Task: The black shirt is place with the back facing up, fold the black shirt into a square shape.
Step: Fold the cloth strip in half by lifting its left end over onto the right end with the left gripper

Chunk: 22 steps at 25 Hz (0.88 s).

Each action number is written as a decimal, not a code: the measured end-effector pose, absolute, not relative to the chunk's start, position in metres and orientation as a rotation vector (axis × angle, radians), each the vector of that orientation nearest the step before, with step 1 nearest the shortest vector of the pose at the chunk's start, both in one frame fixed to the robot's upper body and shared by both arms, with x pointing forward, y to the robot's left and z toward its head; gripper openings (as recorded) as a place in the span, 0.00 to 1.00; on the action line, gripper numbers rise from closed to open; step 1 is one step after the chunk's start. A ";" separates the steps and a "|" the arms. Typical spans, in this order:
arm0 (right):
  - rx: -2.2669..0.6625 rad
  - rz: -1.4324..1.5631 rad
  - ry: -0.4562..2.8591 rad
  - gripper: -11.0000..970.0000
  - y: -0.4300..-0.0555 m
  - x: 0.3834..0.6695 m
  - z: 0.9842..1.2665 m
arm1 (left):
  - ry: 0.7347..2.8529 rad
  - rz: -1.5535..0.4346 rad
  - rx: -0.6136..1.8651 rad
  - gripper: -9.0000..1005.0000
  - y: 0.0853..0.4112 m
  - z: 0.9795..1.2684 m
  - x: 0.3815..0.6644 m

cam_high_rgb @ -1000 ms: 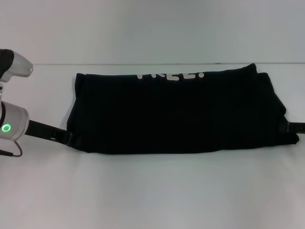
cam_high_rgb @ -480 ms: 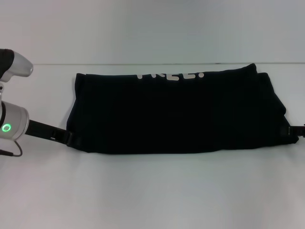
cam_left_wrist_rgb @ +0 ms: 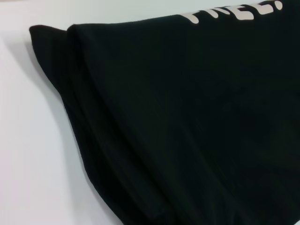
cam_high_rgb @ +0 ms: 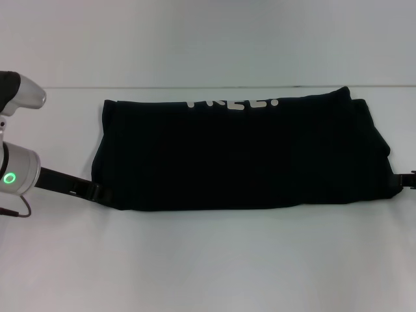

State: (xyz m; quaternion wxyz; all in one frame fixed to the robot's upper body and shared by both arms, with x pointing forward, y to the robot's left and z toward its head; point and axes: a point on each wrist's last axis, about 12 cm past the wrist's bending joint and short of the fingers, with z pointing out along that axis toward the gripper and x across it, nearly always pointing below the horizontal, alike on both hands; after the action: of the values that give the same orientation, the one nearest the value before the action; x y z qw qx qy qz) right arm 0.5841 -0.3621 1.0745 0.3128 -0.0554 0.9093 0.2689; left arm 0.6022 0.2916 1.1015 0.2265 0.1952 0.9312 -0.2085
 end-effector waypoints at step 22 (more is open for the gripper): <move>-0.053 0.745 2.330 0.02 -0.392 0.561 1.075 | 2.547 -0.540 0.617 0.09 0.305 1.116 0.605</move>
State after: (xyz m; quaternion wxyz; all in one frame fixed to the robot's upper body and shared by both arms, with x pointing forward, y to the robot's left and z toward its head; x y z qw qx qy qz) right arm 0.5608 -0.3921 1.0746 0.3403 -0.0202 0.8955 0.2862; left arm 0.6049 0.3051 1.1156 0.2307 0.2245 0.9262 -0.1962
